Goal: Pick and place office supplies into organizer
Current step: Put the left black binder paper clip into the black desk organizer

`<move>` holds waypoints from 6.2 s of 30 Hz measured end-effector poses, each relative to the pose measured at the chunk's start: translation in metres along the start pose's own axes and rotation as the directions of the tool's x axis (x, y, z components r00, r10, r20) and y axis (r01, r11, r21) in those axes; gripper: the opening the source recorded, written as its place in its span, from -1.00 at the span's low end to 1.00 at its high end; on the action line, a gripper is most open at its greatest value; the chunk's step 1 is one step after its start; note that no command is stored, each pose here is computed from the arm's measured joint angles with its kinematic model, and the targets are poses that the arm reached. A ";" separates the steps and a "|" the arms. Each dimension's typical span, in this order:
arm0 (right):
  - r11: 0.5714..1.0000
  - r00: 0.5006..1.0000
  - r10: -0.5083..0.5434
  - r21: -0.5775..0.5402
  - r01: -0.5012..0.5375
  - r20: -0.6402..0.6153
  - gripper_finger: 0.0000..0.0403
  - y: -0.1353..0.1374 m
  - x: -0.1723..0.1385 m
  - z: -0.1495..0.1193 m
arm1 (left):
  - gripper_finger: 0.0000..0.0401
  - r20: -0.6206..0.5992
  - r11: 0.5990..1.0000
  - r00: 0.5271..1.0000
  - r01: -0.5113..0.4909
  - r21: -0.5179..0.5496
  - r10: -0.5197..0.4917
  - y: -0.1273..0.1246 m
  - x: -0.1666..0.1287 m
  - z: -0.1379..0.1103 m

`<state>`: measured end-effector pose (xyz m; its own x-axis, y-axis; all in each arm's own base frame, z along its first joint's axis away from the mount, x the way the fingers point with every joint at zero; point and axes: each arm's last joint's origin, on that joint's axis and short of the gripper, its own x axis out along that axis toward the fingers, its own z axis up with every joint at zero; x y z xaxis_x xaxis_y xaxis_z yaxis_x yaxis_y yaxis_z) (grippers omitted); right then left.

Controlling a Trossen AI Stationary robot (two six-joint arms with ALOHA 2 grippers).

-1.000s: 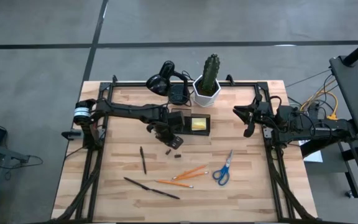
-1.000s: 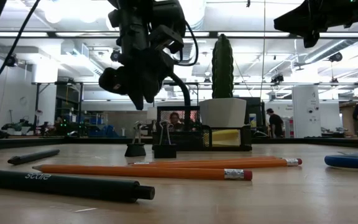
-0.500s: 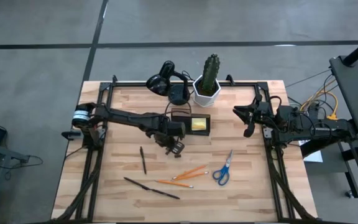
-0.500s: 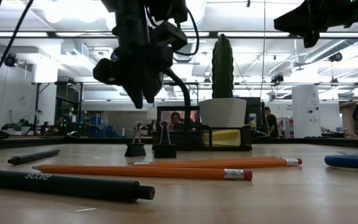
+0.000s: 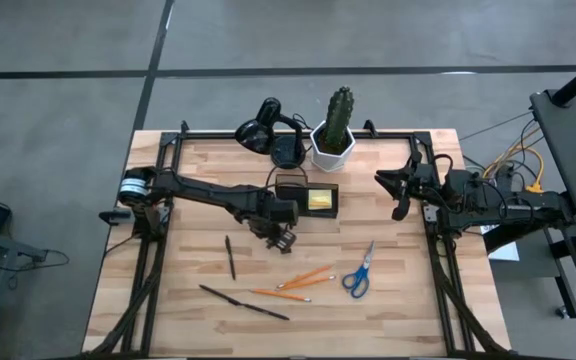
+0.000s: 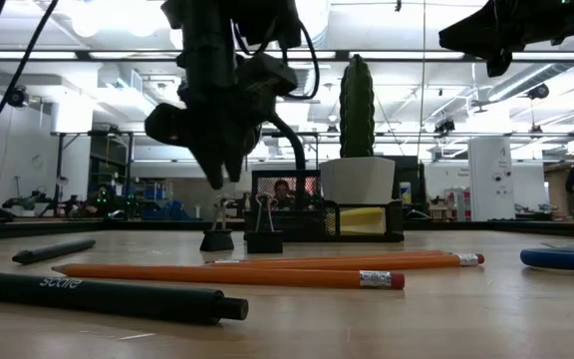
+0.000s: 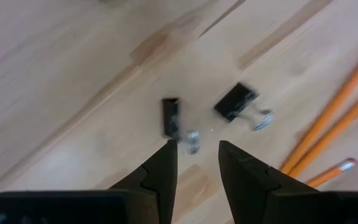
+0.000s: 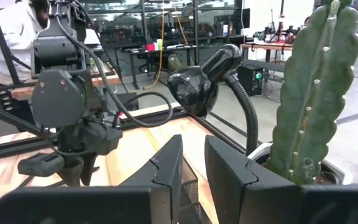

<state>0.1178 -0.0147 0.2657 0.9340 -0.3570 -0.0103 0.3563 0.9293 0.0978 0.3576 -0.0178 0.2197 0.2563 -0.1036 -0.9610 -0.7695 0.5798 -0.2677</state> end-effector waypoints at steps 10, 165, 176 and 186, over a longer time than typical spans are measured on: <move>1.000 1.000 0.000 -0.003 0.000 0.000 -0.72 0.000 0.000 0.000 | -0.50 0.034 0.999 0.999 -0.029 0.021 0.028 -0.001 0.004 -0.005; 1.000 1.000 -0.002 -0.007 0.002 -0.022 -0.72 0.000 0.000 -0.002 | -1.00 0.466 0.832 0.884 -0.233 0.503 -0.034 0.009 -0.002 0.064; 1.000 0.999 -0.004 -0.011 0.003 -0.034 -0.72 0.000 0.000 -0.004 | -1.00 0.451 0.767 0.892 -0.279 0.577 -0.016 0.009 0.014 0.067; 1.000 0.999 -0.005 -0.012 0.004 -0.043 -0.72 0.000 0.000 -0.004 | -1.00 0.456 0.762 0.890 -0.313 0.567 0.026 0.010 0.022 0.068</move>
<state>0.1176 -0.0147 0.2613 0.9326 -0.3569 -0.0538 0.3605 0.9288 0.0862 0.3951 0.0410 0.2007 0.4749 0.2914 -0.8304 -0.3347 0.9325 0.1358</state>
